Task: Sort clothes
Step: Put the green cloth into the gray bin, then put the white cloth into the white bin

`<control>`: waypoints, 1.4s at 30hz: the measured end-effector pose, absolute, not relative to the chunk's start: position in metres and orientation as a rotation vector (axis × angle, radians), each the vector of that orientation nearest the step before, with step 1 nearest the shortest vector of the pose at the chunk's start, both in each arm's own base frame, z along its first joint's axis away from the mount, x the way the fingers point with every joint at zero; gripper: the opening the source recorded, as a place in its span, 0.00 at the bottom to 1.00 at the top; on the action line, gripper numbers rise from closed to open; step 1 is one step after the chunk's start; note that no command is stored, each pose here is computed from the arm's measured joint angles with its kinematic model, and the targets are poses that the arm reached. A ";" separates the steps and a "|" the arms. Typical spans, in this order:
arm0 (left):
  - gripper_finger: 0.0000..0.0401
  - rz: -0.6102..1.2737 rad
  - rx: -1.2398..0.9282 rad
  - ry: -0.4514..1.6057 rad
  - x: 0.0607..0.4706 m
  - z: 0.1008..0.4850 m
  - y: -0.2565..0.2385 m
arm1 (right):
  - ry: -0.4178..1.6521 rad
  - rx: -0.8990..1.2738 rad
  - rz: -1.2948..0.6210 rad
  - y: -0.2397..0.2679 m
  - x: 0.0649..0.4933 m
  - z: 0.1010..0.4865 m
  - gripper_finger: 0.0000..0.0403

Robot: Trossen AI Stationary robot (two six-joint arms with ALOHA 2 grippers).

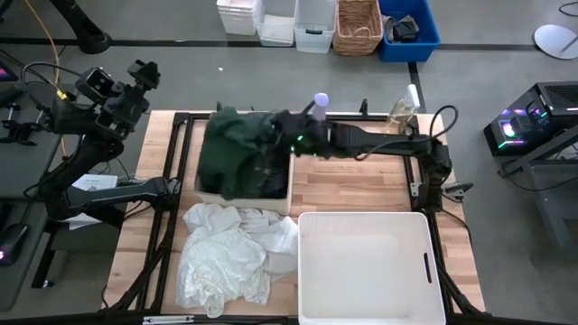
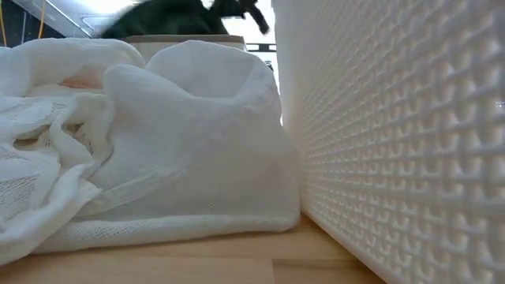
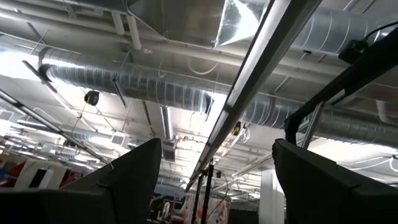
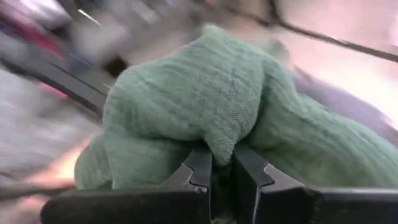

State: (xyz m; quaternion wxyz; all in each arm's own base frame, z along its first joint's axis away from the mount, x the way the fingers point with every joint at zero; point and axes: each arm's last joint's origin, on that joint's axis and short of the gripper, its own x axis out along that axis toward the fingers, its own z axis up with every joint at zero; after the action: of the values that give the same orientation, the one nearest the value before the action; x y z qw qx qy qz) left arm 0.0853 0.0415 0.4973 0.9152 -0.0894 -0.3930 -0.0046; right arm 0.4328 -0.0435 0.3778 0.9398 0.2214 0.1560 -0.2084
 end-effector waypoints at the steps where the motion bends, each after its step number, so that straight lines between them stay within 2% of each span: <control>1: 0.74 -0.010 -0.183 -0.811 0.084 0.497 0.041 | 0.390 0.432 -0.486 -0.044 0.429 0.370 0.05; 5: 0.74 -0.013 -0.178 -0.817 0.081 0.498 0.039 | 0.655 0.368 -0.683 -0.046 0.409 0.347 0.05; 8: 0.74 -0.009 -0.186 -0.803 0.082 0.497 0.039 | 0.774 0.402 -0.702 -0.047 0.402 0.327 0.05; 15: 0.74 0.023 -0.171 -0.758 0.088 0.494 0.043 | 0.552 0.527 -0.437 -0.026 0.431 0.299 0.05; 19: 0.74 0.026 -0.176 -0.747 0.092 0.493 0.045 | 0.397 0.542 -0.359 -0.017 0.439 0.310 0.05; 22: 0.74 0.028 -0.179 -0.742 0.094 0.492 0.047 | 0.417 0.564 -0.269 -0.015 0.446 0.303 0.05; 25: 0.74 0.029 -0.182 -0.739 0.096 0.492 0.048 | 0.522 0.611 -0.277 -0.014 0.456 0.271 0.06; 27: 0.74 0.025 -0.196 -0.736 0.097 0.491 0.049 | 0.560 0.617 -0.260 -0.012 0.459 0.262 0.13; 31: 0.74 0.024 -0.202 -0.733 0.098 0.491 0.049 | 0.592 0.575 -0.221 -0.005 0.460 0.260 0.38; 36: 0.74 0.023 -0.203 -0.735 0.097 0.491 0.048 | 0.630 0.452 -0.162 -0.002 0.455 0.290 0.65; 39: 0.74 0.027 -0.209 -0.723 0.097 0.490 0.049 | 0.622 0.377 -0.185 -0.007 0.448 0.324 0.73; 42: 0.74 0.031 -0.217 -0.709 0.098 0.489 0.049 | 0.616 0.293 -0.229 -0.012 0.440 0.352 0.75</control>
State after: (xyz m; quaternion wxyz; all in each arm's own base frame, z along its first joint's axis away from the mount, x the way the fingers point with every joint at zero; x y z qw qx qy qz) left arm 0.0979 0.0490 0.4892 0.9320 -0.1062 -0.3462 0.0150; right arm 0.4402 -0.0123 0.3521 0.9360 0.1432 0.3013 -0.1120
